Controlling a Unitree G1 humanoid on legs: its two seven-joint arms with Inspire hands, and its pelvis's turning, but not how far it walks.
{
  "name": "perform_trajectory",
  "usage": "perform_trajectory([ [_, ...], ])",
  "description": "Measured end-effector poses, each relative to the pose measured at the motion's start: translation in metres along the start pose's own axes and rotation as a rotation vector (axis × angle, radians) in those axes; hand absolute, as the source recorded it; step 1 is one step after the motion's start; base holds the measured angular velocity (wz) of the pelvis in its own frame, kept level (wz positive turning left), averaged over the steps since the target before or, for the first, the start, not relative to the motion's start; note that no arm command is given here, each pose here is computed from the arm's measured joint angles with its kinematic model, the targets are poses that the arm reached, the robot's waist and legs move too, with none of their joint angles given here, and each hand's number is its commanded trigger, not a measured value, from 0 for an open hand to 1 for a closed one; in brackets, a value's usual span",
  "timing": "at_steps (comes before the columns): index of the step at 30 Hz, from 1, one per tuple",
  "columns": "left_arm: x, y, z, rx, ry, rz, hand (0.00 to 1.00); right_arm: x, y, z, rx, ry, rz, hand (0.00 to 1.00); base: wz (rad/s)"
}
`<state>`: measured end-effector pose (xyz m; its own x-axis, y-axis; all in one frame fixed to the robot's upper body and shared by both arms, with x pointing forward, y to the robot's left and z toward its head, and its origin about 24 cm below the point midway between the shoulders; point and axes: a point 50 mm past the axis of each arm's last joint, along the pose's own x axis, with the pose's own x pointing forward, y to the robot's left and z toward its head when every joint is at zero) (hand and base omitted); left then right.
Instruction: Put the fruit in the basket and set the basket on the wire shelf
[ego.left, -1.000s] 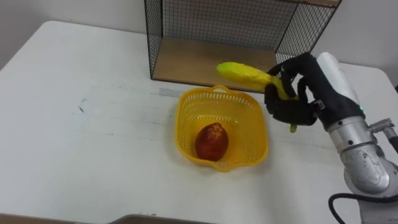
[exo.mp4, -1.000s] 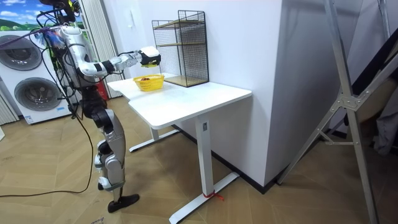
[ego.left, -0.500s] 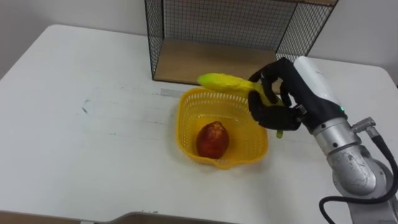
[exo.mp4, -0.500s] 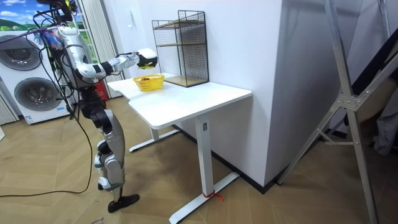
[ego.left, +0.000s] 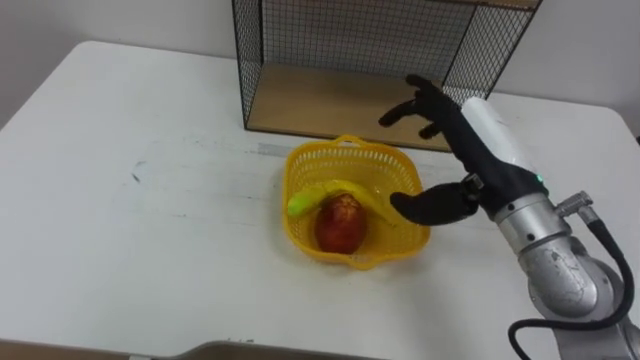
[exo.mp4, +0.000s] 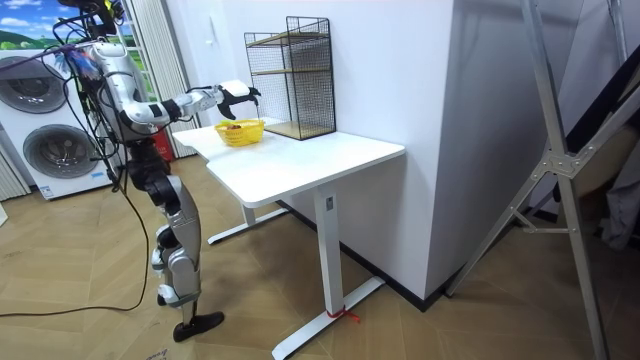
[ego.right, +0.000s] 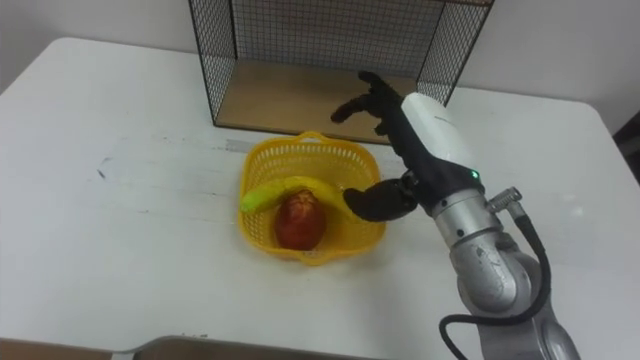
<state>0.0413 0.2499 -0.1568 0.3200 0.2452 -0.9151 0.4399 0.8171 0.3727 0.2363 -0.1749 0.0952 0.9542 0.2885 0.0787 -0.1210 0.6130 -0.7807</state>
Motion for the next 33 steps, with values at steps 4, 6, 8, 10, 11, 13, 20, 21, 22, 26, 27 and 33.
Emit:
perform_trajectory([
  [4, 0.0, 0.0, 0.001, 0.001, -0.002, 0.001, 0.0, -0.001, 0.002, -0.002, 0.004, 0.012, 0.007, 0.0, 0.0],
  [6, 0.0, 0.0, 0.001, 0.001, -0.002, 0.001, 0.0, -0.003, 0.003, -0.004, 0.007, 0.018, 0.012, 0.0, 0.0],
  [8, 0.0, 0.0, 0.001, 0.001, -0.001, 0.001, 0.0, -0.004, 0.004, -0.004, 0.009, 0.024, 0.016, 0.0, 0.0],
  [10, 0.0, 0.0, 0.0, 0.001, -0.001, 0.001, 0.0, -0.005, 0.005, -0.005, 0.009, 0.027, 0.018, 0.0, 0.0],
  [11, 0.0, 0.0, 0.0, 0.0, 0.0, 0.0, 0.0, -0.005, 0.005, -0.005, 0.009, 0.027, 0.017, 0.0, 0.0],
  [13, 0.0, 0.0, -0.001, -0.001, 0.003, 0.0, 0.0, -0.005, 0.006, -0.007, 0.011, 0.039, 0.021, 0.0, 0.0],
  [20, -0.001, 0.001, -0.007, -0.027, 0.024, 0.008, 0.0, -0.008, 0.02, -0.027, 0.087, 0.134, 0.04, 0.0, 0.0],
  [21, -0.002, 0.001, -0.008, -0.043, 0.03, 0.009, 0.0, -0.01, 0.02, -0.029, 0.108, 0.144, 0.031, 0.0, 0.0],
  [22, -0.002, 0.0, -0.011, -0.074, 0.039, 0.011, 0.0, -0.01, 0.019, -0.03, 0.13, 0.145, 0.015, 0.0, 0.0],
  [26, -0.005, -0.003, -0.023, -0.192, 0.074, 0.016, 0.0, -0.014, 0.003, -0.037, 0.219, 0.16, -0.103, 0.0, 0.01],
  [27, -0.007, -0.005, -0.028, -0.246, 0.089, 0.019, 0.0, -0.016, -0.001, -0.039, 0.256, 0.17, -0.155, 0.0, 0.04],
  [33, -0.015, -0.009, -0.053, -0.535, 0.165, 0.064, 0.0, -0.033, -0.013, -0.057, 0.387, 0.256, -0.351, 0.0, 0.06],
])
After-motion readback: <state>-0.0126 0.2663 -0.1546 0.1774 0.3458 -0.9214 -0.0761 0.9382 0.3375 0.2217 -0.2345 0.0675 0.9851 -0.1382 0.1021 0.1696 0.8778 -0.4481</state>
